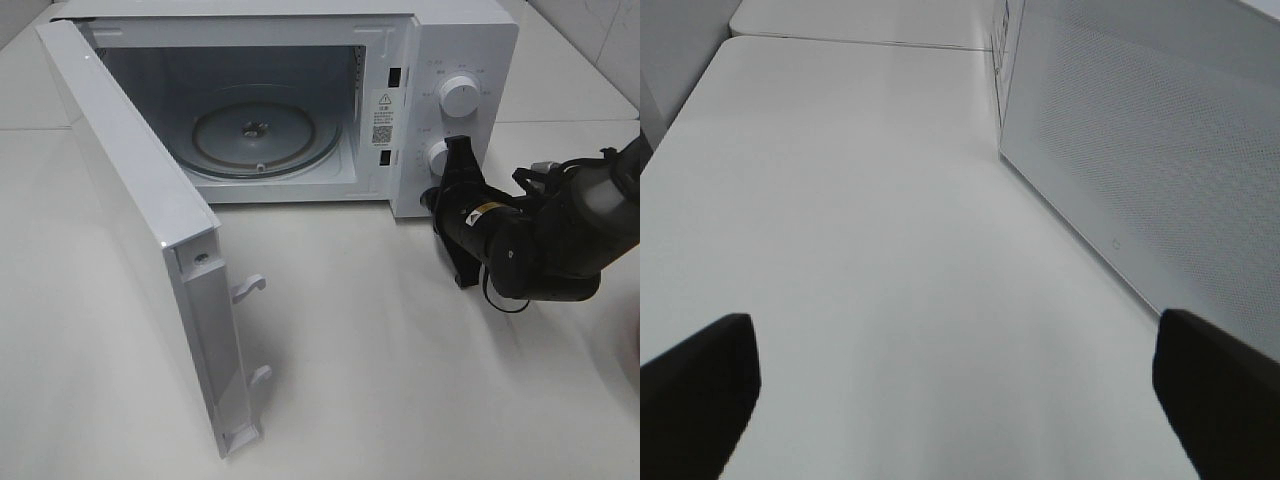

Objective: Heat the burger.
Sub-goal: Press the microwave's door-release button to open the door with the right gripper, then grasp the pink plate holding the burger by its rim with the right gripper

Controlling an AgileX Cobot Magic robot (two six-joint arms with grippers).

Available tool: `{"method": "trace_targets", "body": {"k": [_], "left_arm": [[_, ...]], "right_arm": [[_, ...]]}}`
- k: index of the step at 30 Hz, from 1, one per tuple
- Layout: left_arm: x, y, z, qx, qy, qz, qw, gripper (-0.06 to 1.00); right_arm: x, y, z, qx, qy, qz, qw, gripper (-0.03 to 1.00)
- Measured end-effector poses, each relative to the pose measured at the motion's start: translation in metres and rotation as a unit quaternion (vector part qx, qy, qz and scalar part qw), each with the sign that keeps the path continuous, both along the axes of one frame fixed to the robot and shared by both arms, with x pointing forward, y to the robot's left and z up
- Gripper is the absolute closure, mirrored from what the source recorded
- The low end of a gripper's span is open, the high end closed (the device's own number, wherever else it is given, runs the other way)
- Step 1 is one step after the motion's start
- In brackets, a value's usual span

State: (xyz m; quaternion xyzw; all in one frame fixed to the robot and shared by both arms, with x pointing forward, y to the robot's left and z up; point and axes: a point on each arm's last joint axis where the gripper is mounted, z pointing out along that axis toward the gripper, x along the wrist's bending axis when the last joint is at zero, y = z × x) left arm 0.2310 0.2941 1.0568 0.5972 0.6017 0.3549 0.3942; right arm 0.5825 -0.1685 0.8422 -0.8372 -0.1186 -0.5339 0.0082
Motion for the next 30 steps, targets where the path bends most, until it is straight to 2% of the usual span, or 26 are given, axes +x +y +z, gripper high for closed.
{"method": "trace_targets", "body": {"k": [16, 19, 22, 30], "left_arm": [[0.000, 0.000, 0.000, 0.000, 0.000, 0.000, 1.000, -0.04], [0.000, 0.000, 0.000, 0.000, 0.000, 0.000, 1.000, -0.04], [0.000, 0.000, 0.000, 0.000, 0.000, 0.000, 1.000, -0.04], [0.000, 0.000, 0.000, 0.000, 0.000, 0.000, 1.000, -0.04]], "right_arm": [[-0.018, 0.000, 0.013, 0.016, 0.000, 0.005, 1.000, 0.94], [-0.023, -0.006, 0.026, 0.025, -0.031, -0.001, 0.999, 0.94], [-0.028, -0.009, 0.026, 0.027, -0.033, 0.002, 0.999, 0.94], [-0.050, -0.016, 0.032, 0.026, -0.011, 0.014, 1.000, 0.94]]}}
